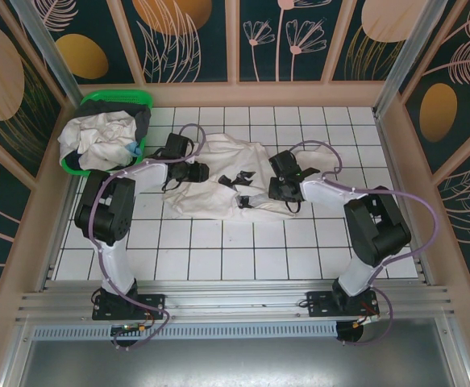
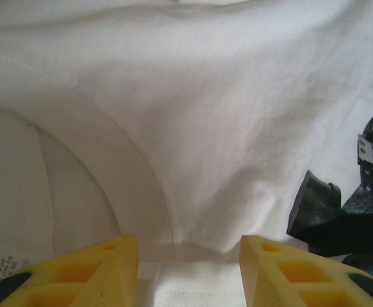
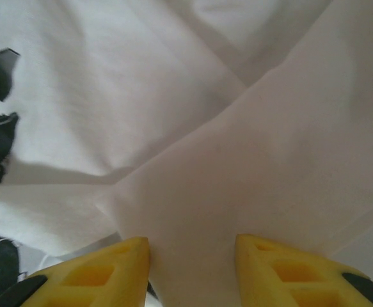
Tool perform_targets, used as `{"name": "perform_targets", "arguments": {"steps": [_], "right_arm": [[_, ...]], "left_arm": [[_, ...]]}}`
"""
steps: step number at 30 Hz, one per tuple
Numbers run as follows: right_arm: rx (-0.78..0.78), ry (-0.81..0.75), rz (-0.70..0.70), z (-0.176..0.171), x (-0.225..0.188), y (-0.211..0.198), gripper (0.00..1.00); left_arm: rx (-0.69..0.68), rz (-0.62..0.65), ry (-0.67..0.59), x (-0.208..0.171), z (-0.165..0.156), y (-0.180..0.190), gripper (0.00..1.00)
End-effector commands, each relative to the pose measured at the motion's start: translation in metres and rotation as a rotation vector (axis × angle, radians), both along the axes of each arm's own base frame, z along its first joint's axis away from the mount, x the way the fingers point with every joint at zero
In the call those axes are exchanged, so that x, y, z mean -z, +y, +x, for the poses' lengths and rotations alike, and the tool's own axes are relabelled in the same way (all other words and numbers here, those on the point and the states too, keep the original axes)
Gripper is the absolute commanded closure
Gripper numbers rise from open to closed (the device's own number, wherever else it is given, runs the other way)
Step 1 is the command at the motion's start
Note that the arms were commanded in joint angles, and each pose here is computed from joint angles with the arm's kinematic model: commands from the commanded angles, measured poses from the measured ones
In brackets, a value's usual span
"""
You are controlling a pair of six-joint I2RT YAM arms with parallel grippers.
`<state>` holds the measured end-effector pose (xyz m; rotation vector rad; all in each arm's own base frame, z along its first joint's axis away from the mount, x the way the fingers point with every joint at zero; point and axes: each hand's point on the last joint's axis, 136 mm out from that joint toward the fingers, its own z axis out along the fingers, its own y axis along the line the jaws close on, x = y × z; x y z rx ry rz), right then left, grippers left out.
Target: Fold and stack the t-shirts
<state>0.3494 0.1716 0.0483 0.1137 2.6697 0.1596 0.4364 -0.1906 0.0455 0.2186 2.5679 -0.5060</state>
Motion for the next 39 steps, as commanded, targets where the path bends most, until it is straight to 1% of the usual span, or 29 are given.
{"name": "perform_targets", "arguments": {"steps": [1,3,6,8,10,13,16,17,19,21,23,26,28,34,36,37,39], "right_arm": [[0.013,-0.021,-0.053,0.008,0.0,-0.007,0.62],[0.01,-0.017,-0.056,0.008,0.001,-0.008,0.65],[0.015,-0.016,-0.067,0.008,0.002,-0.012,0.74],[0.013,-0.019,-0.068,0.007,-0.001,-0.012,0.81],[0.011,-0.029,-0.066,0.006,-0.006,-0.013,0.9],[0.003,-0.039,-0.06,0.004,-0.013,-0.013,1.0],[0.002,-0.06,-0.055,0.002,-0.025,-0.016,1.0],[0.001,-0.069,-0.05,0.001,-0.03,-0.016,1.0],[-0.01,-0.087,-0.028,-0.002,-0.039,-0.014,1.0],[-0.037,-0.091,-0.008,-0.006,-0.043,-0.009,0.87],[-0.064,-0.085,-0.003,-0.009,-0.039,-0.002,0.71],[-0.073,-0.043,-0.031,-0.013,-0.022,-0.002,0.61],[-0.065,-0.024,-0.057,-0.014,-0.013,-0.006,0.58],[-0.08,-0.001,-0.082,-0.011,-0.001,-0.004,0.54],[-0.083,0.01,-0.101,-0.01,0.004,-0.006,0.55],[-0.083,0.015,-0.11,-0.009,0.006,-0.006,0.56],[-0.078,0.025,-0.131,-0.009,0.01,-0.009,0.59]], "left_arm": [[0.016,0.022,0.028,0.007,-0.005,0.001,0.55],[0.006,0.043,0.032,0.011,-0.007,0.006,0.56],[0.001,0.059,0.046,0.017,-0.012,0.011,0.59],[0.0,0.056,0.052,0.018,-0.015,0.012,0.64],[-0.003,0.046,0.046,0.014,-0.016,0.013,0.72],[0.007,0.016,0.028,0.004,-0.018,0.009,0.85],[0.019,-0.011,0.012,-0.008,-0.02,0.007,0.97],[0.022,-0.019,0.005,-0.012,-0.02,0.006,0.99],[0.026,-0.034,-0.012,-0.022,-0.022,0.004,1.0],[0.029,-0.052,-0.03,-0.031,-0.022,0.003,1.0],[0.032,-0.066,-0.041,-0.037,-0.023,0.002,1.0],[0.032,-0.079,-0.04,-0.039,-0.024,0.001,1.0],[0.03,-0.077,-0.037,-0.039,-0.026,0.002,1.0],[0.021,-0.09,-0.051,-0.048,-0.03,0.005,1.0],[0.02,-0.094,-0.045,-0.047,-0.032,0.005,1.0],[0.021,-0.106,-0.073,-0.06,-0.033,0.005,1.0],[0.016,-0.105,-0.077,-0.063,-0.033,0.006,1.0]]}}
